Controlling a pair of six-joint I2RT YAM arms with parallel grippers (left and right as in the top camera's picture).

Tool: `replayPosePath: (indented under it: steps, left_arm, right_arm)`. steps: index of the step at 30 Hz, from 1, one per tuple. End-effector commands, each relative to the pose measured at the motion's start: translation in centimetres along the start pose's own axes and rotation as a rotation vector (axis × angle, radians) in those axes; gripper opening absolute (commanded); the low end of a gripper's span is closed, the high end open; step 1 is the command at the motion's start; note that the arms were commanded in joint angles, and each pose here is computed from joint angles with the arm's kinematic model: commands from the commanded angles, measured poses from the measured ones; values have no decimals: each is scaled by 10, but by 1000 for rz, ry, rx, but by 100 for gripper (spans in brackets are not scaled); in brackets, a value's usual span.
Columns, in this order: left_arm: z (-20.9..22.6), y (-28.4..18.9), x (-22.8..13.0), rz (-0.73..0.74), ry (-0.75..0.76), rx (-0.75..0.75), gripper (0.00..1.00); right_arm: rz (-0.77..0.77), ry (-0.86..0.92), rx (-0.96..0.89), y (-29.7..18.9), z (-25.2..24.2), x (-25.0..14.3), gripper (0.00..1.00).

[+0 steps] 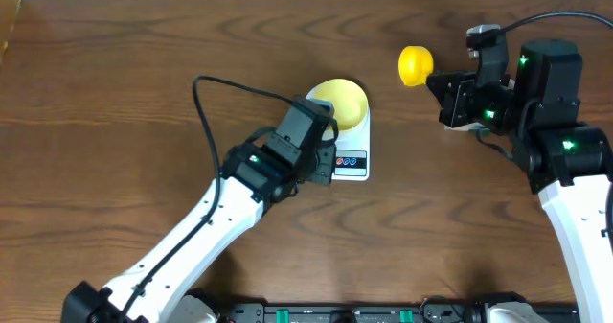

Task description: Scoop item into bowl and weigh 50g on scale

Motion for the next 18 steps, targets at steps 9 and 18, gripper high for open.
replayPosePath:
  steps: [9,18]
  left_arm:
    - [-21,74,-19,106,262,20,8]
    - [-30,103,-28,97,342,138,8]
  right_arm:
    - [-27,-31,-27,-5,0,7,1]
    - [-29,-31,-35,-5,0,7,1]
Point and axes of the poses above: each gripper's point midway between its finger pads, its own y axis out along the fingers, its own z axis along the line the jaws close on, x = y × z, the point moved 9 cm from there along -y, back along the fingers, and after that the axes turned 3 degrees about y, right-handed, at the moved point
